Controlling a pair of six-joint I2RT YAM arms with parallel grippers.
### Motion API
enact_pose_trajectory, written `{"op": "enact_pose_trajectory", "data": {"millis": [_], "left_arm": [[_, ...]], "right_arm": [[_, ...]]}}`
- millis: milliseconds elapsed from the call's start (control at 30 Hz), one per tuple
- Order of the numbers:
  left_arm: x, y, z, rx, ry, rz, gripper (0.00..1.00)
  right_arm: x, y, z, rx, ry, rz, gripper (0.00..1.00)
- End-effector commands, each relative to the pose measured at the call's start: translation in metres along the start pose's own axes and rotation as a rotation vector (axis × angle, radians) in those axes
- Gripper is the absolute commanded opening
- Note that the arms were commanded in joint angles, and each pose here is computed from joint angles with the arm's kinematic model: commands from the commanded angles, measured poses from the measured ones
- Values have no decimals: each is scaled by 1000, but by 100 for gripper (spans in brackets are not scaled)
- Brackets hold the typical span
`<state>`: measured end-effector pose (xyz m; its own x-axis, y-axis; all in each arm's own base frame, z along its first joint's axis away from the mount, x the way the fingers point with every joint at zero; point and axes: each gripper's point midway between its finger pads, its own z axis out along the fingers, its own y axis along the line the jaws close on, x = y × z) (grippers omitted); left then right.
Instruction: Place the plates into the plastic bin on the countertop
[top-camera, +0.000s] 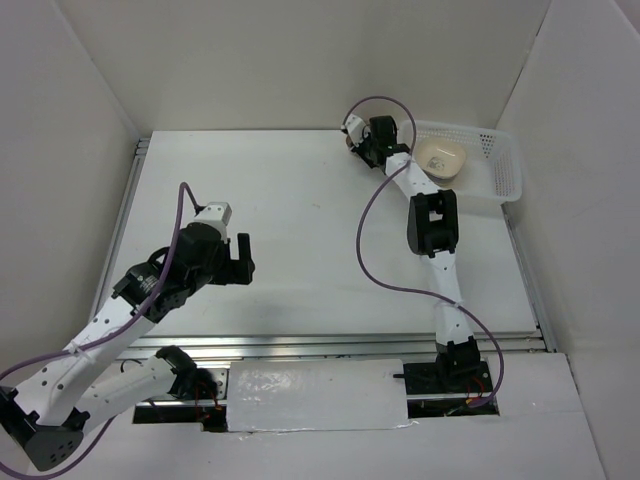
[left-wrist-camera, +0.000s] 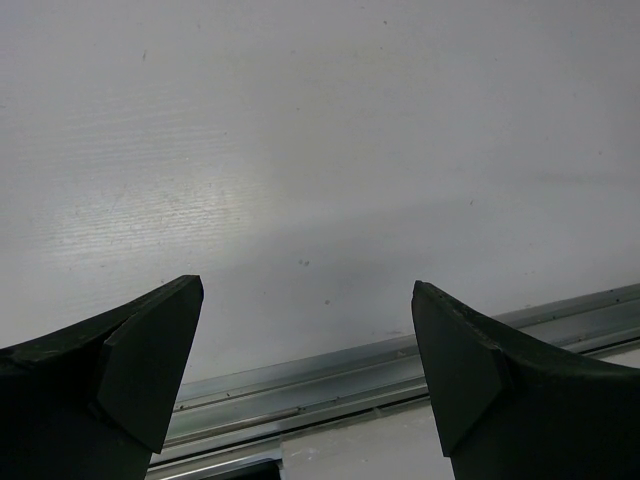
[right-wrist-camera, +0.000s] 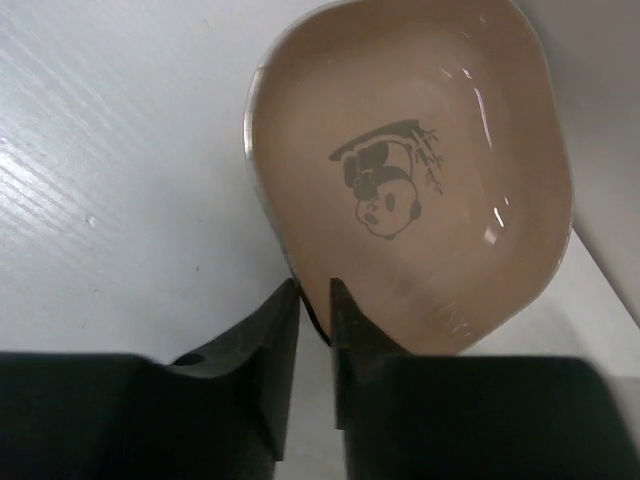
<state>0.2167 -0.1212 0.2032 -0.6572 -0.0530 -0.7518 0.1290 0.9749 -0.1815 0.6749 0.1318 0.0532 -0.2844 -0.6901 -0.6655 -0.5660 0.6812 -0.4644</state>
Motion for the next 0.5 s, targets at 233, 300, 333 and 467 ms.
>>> {"op": "enact_pose_trajectory", "data": {"millis": [233, 300, 333, 467], "left_arm": [[-11, -3, -5, 26, -50, 8, 99], [-12, -3, -6, 31, -56, 7, 99], [-12, -3, -6, 31, -57, 5, 99], [-14, -2, -9, 30, -73, 1, 99]], "right_arm": [[-26, 32, -11, -91, -78, -70, 0], [-64, 41, -30, -112, -159, -85, 0], [-86, 51, -46, -142, -215, -102, 0], [-171, 88, -109, -242, -421, -147, 0]]}}
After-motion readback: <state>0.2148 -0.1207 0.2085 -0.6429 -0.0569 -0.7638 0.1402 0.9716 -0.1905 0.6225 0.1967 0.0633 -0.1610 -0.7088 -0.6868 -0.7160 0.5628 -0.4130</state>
